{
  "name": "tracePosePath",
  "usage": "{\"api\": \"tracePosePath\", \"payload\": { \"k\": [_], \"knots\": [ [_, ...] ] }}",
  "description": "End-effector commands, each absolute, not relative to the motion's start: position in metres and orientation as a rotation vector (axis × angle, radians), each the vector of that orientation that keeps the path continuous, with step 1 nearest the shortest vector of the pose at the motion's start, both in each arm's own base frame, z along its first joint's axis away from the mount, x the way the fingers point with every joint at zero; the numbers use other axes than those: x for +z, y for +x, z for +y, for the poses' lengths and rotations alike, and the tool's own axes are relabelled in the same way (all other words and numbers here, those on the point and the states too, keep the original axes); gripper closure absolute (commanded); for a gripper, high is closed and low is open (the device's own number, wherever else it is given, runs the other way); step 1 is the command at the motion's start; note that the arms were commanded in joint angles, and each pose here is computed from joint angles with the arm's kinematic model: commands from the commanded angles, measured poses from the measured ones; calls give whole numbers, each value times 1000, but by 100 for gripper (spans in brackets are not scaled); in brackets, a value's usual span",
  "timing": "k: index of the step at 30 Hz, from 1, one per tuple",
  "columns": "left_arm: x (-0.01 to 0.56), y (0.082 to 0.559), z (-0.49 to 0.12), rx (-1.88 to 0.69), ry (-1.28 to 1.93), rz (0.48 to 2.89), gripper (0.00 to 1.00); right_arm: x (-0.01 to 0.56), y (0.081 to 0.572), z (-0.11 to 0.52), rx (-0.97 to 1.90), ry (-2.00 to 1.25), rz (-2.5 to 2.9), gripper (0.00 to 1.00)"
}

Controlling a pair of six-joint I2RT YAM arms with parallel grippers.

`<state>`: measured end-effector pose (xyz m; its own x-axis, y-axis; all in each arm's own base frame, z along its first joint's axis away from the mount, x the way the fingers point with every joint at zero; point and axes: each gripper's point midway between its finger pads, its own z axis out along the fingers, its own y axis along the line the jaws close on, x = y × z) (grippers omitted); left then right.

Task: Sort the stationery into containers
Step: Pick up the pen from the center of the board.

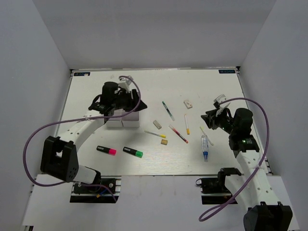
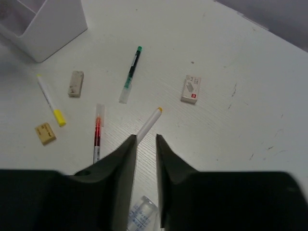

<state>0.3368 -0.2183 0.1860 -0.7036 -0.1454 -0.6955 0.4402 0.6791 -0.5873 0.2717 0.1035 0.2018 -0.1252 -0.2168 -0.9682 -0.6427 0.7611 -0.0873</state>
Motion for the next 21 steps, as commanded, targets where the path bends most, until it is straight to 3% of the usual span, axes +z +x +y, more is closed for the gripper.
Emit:
{"api": "tracePosePath", "payload": {
  "k": [1, 2, 6, 12, 14, 15, 17, 18, 19, 21],
  "knots": [
    [205, 345, -246, -919, 334, 2135, 40, 221, 289, 94, 339, -625, 1711, 57],
    [182, 345, -259, -862, 352, 2219, 38, 222, 294, 89, 311, -589, 1733, 44],
    [172, 381, -283, -608, 240, 2301, 26, 216, 303, 83, 302, -494, 1819, 29],
    [133, 409, -314, -317, 2, 2389, 24, 233, 305, 75, 273, -371, 1798, 26],
    [148, 419, -333, -297, -42, 2366, 24, 232, 304, 76, 277, -360, 1804, 28],
    [120, 417, -331, -201, -74, 2433, 24, 234, 304, 75, 273, -357, 1801, 30],
    [132, 428, -347, -227, -111, 2408, 24, 234, 303, 76, 281, -358, 1806, 41],
    [127, 426, -354, -229, -108, 2416, 26, 235, 302, 78, 286, -362, 1802, 53],
    [122, 433, -360, -228, -130, 2410, 27, 234, 302, 78, 291, -363, 1810, 78],
    [113, 431, -366, -224, -164, 2435, 31, 235, 301, 80, 300, -365, 1807, 92]
  ]
}}
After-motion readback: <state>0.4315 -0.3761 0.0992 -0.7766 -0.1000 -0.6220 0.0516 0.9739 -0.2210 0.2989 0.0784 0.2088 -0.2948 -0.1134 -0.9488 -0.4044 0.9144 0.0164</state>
